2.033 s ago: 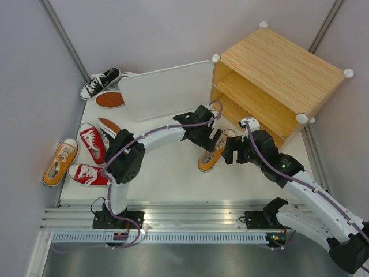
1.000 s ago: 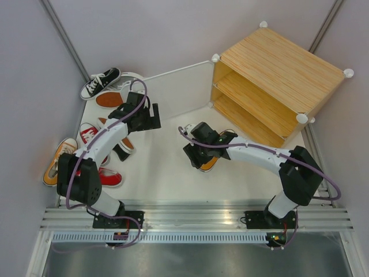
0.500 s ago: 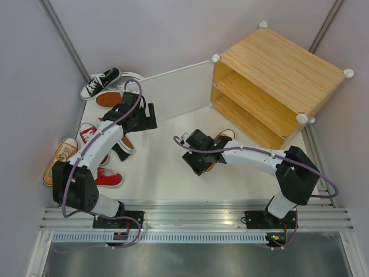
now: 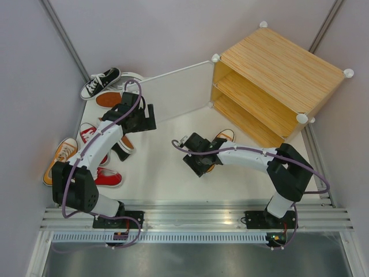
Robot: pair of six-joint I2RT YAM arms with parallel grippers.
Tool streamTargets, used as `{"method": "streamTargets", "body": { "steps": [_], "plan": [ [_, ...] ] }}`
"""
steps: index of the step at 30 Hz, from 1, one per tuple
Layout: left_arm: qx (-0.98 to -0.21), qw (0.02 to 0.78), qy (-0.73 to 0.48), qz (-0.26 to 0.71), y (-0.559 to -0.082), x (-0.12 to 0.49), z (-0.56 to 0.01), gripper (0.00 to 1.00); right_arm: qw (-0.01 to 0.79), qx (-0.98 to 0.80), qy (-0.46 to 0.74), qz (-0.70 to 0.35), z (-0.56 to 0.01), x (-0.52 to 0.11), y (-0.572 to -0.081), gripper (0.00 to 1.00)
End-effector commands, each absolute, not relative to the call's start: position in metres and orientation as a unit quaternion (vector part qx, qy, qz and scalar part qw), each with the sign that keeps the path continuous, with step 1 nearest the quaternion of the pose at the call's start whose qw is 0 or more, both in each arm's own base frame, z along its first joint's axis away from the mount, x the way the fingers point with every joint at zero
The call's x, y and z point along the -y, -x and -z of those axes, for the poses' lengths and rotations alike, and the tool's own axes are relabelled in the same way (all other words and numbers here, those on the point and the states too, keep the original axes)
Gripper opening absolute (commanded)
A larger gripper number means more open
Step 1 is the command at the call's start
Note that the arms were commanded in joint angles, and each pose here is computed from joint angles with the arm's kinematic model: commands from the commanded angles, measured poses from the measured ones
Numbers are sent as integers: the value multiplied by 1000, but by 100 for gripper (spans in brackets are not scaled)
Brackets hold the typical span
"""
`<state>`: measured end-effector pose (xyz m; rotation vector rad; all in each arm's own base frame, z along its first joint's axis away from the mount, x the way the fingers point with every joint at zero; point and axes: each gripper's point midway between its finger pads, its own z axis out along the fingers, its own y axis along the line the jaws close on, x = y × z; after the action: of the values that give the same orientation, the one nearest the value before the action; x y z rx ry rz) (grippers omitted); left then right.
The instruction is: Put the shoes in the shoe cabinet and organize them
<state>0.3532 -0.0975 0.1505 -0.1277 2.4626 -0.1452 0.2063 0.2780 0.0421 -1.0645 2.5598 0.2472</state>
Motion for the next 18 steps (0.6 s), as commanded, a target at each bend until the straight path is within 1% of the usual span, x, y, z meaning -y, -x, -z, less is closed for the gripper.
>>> {"method": "streamTargets", "body": {
  "steps": [1,5,6,8,9,10,12,13,18],
  "plan": [
    [-934,350,41,48,-358,92,-160,99,160,-910,376,-69,-23,-272,-202,53],
    [-936,345,40,54,-359,94,-154,99,166,-909,378,-51,-25,-269,-207,45],
    [-936,345,40,57,-359,96,-155,99,169,-907,382,-46,-29,-269,-209,39],
    [-937,341,38,63,-359,98,-153,99,182,-904,386,-38,-39,-268,-214,34],
    [-937,342,36,64,-359,99,-154,99,187,-902,386,-35,-47,-268,-217,29],
    [-937,341,37,64,-359,98,-153,99,192,-899,392,-33,-52,-269,-220,15],
    [-937,342,36,68,-359,100,-154,99,199,-895,398,-35,-64,-272,-223,2],
    [-936,342,36,69,-359,100,-155,99,201,-891,405,-36,-68,-273,-224,0],
    [-935,343,32,80,-358,104,-158,99,225,-877,424,-36,-107,-281,-235,1]
  ]
}}
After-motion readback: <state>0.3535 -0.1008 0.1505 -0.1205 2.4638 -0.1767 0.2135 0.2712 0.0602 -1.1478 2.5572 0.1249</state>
